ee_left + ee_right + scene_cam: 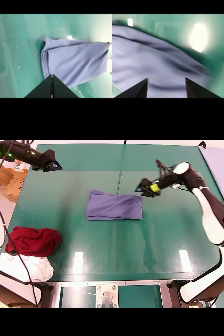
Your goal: Fold the shirts.
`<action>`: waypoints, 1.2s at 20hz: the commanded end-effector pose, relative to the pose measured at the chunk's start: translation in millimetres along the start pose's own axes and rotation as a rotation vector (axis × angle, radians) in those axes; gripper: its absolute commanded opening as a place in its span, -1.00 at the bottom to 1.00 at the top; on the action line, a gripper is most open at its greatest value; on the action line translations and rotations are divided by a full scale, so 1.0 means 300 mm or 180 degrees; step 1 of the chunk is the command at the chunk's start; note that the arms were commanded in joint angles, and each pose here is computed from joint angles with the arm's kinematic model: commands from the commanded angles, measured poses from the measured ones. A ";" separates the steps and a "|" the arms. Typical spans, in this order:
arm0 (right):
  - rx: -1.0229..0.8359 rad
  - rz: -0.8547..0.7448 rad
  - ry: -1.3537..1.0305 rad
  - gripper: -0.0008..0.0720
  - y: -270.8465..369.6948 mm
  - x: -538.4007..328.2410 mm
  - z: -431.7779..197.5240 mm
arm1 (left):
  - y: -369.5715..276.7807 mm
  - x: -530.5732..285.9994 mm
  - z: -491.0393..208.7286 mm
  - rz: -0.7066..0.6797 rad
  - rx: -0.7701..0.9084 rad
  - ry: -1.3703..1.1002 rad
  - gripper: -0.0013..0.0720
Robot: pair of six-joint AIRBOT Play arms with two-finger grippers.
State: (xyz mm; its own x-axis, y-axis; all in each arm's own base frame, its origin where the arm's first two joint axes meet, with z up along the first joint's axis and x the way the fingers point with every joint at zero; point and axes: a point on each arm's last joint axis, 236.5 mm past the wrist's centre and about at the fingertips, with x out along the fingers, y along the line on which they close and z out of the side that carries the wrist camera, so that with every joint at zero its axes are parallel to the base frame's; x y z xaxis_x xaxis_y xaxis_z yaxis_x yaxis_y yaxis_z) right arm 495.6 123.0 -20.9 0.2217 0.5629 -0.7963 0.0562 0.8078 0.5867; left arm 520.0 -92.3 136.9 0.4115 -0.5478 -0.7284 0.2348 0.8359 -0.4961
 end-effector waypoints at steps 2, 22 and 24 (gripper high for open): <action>0.0346 0.0152 0.0295 0.45 -0.187 0.004 -0.117 | 0.002 -0.001 0.002 0.0006 0.0001 -0.0008 -0.91; 0.0217 0.0546 -0.1126 -0.94 -0.026 -0.681 0.251 | -0.011 -0.004 -0.071 -0.0042 0.0006 0.0285 -0.91; 0.0645 0.0171 -0.1419 -0.95 -0.273 -0.862 0.238 | -0.011 -0.004 -0.070 -0.0041 0.0006 0.0280 -0.91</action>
State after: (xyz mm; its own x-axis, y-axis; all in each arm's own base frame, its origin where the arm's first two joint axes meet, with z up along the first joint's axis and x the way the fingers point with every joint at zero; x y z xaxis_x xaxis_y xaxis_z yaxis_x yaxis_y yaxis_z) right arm 530.7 7.7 137.8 0.5478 0.6246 -0.5566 0.0036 0.6635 0.7482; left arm 502.4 -95.0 130.1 0.3375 -0.5584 -0.7578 0.2401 0.8295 -0.5043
